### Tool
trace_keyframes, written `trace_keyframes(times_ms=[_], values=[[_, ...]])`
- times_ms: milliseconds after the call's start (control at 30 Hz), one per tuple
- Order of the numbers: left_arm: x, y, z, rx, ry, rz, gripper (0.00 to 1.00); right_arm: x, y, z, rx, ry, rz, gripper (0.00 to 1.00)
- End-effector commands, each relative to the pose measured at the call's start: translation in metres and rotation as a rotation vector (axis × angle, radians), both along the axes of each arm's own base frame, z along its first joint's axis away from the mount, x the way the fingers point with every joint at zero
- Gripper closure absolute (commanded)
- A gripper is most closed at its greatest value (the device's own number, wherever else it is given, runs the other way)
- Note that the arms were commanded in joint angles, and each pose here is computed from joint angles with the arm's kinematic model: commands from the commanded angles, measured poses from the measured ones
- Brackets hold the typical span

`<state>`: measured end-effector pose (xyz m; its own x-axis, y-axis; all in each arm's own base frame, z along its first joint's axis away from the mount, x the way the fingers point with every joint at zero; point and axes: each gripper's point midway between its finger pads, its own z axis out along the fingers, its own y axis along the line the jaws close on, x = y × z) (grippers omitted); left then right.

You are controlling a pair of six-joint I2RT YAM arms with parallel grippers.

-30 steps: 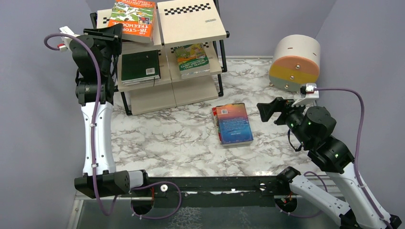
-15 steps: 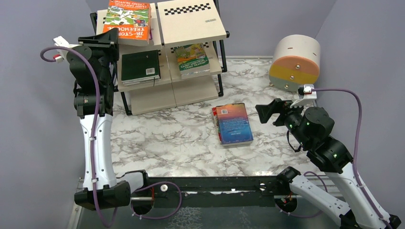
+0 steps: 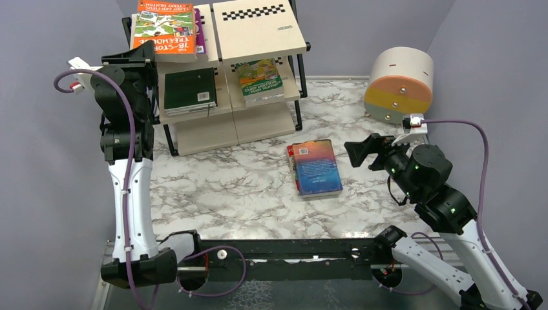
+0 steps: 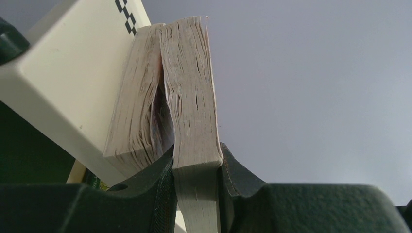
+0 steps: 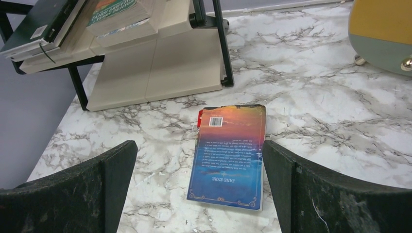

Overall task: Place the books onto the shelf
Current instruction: Place the book on the shelf.

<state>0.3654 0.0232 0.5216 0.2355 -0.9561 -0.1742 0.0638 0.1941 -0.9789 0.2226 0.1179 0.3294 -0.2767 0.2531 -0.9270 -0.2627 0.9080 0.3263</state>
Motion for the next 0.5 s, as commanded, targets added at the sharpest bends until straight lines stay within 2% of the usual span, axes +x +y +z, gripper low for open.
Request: trace_keyframes(times_ms=[0,200,333,467], values=[[-0.027,0.003,0.038,-0.042,-0.148,0.027,1.0,0.001,0.007,0.003,0.024,-0.013,0.027,0.02],[-0.031,0.0,0.024,-0.046,-0.123,0.016,0.99,0.0,0.007,0.0,0.025,-0.009,0.029,0.02],[-0.032,-0.002,0.015,-0.045,-0.108,0.005,0.81,-0.001,0.007,-0.002,0.026,-0.006,0.031,0.02],[-0.034,-0.004,0.011,-0.038,-0.092,-0.006,0.57,-0.002,0.007,-0.002,0.03,-0.007,0.031,0.02]])
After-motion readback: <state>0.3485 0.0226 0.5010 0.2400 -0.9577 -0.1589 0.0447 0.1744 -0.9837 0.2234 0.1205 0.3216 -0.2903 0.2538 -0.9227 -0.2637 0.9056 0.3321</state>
